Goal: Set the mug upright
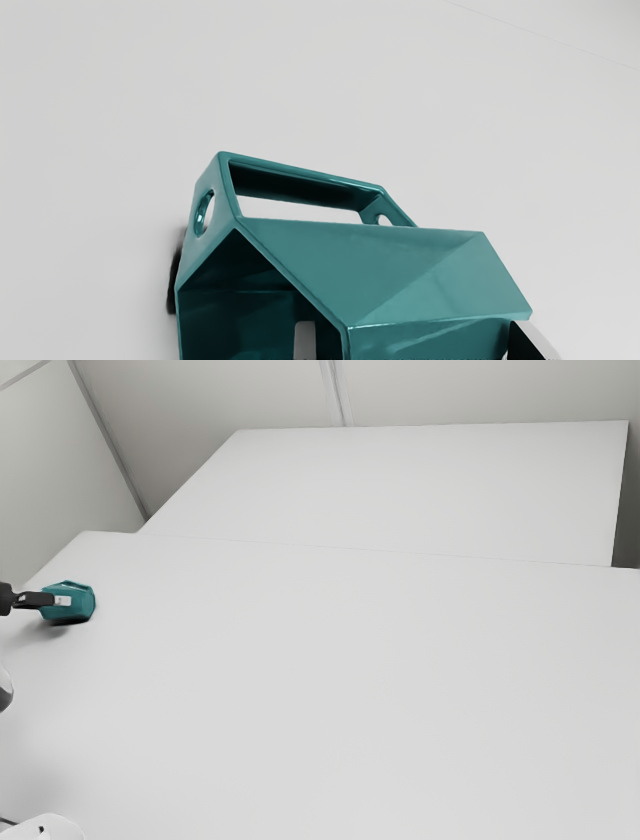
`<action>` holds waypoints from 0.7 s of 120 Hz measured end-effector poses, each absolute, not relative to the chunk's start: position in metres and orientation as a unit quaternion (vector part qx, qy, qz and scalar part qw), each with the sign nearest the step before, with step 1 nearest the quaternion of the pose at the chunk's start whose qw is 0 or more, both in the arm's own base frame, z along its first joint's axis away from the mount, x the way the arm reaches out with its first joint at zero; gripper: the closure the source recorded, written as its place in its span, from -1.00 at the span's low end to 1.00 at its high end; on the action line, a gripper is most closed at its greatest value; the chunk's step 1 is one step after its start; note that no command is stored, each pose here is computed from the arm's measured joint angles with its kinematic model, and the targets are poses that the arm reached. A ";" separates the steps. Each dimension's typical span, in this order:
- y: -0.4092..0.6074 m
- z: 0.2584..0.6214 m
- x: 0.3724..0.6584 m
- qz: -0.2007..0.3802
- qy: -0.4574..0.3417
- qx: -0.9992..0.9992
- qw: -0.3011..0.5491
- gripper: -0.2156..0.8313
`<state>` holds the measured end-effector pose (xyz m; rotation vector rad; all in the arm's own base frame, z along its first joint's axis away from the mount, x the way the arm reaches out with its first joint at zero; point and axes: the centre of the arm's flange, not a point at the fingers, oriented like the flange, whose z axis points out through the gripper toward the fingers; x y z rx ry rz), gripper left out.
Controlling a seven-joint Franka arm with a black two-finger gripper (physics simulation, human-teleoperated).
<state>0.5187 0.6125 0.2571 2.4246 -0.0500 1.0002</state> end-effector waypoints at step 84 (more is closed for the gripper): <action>0.585 0.291 0.553 0.408 -0.045 0.867 0.283 0.85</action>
